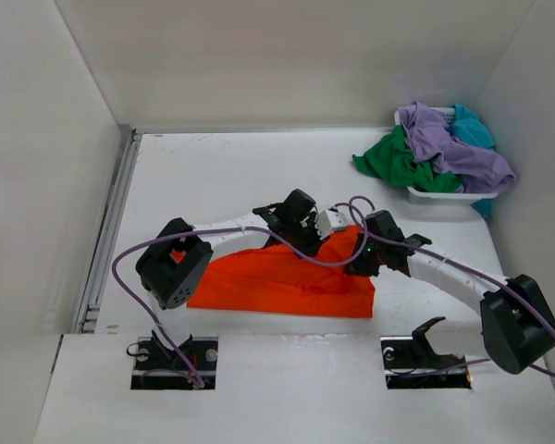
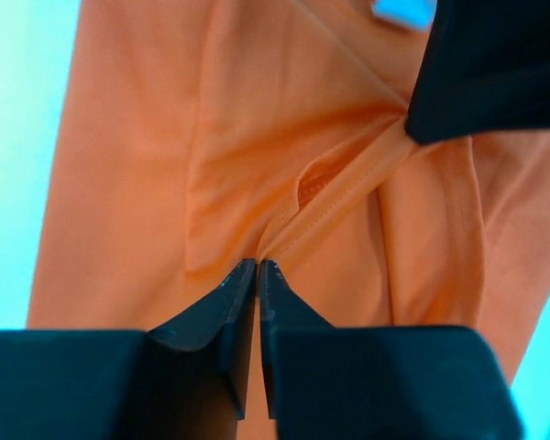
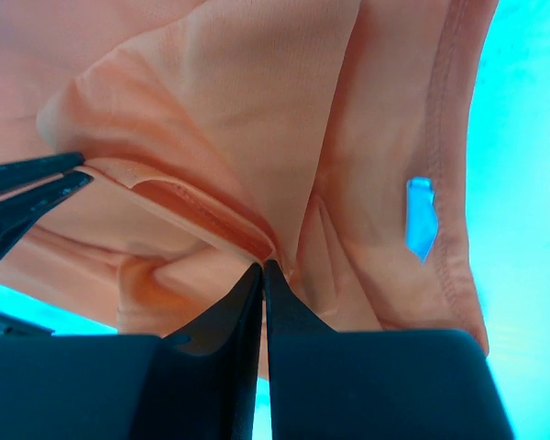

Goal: Fold and stack the t-shirts
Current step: Fold the other side of the tshirt into a rectangle

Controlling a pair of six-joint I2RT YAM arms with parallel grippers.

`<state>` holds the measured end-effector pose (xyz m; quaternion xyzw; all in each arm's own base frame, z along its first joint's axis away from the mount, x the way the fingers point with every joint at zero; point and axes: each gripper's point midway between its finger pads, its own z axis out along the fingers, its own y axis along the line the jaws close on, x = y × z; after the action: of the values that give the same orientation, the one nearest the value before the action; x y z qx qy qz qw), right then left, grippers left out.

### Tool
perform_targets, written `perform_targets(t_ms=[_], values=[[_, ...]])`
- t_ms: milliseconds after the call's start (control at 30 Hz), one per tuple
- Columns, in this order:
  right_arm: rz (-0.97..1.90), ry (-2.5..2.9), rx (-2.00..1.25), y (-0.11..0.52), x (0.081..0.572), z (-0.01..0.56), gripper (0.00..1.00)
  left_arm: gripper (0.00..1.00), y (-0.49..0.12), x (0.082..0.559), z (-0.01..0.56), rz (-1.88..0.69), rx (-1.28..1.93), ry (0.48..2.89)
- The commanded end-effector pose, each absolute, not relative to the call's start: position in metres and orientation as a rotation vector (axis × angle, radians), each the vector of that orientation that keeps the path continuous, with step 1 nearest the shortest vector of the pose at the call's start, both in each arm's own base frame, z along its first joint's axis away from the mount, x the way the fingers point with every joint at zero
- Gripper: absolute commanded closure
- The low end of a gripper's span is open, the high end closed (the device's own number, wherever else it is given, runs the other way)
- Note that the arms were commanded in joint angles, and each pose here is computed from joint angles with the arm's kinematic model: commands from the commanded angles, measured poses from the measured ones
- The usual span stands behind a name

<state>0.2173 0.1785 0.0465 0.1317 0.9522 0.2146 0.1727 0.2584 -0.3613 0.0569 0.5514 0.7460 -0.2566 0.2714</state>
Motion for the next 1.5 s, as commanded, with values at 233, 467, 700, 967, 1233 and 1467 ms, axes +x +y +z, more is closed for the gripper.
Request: perform_targets(t_ms=[233,467,700,967,1233,1467], values=[[0.664,2.670,0.320,0.188,0.212,0.061,0.84,0.96,-0.350,0.225,0.064,-0.720,1.634,1.947],[0.681,2.627,0.296,0.187,0.218,0.073,0.69,0.82,-0.343,0.218,0.055,-0.717,1.687,1.948],[0.709,2.518,0.366,0.170,0.230,0.097,0.69,0.70,-0.332,0.213,0.057,-0.688,1.754,1.918],[0.687,2.497,0.411,0.168,0.247,0.090,0.75,0.47,-0.320,0.225,0.082,-0.657,1.756,1.901],[0.613,2.522,0.461,0.155,0.247,0.081,0.71,0.42,-0.286,0.273,0.126,-0.680,1.453,2.009],[0.577,2.585,0.527,0.143,0.216,0.065,0.70,0.42,-0.327,0.223,0.119,-0.723,1.673,1.916]])
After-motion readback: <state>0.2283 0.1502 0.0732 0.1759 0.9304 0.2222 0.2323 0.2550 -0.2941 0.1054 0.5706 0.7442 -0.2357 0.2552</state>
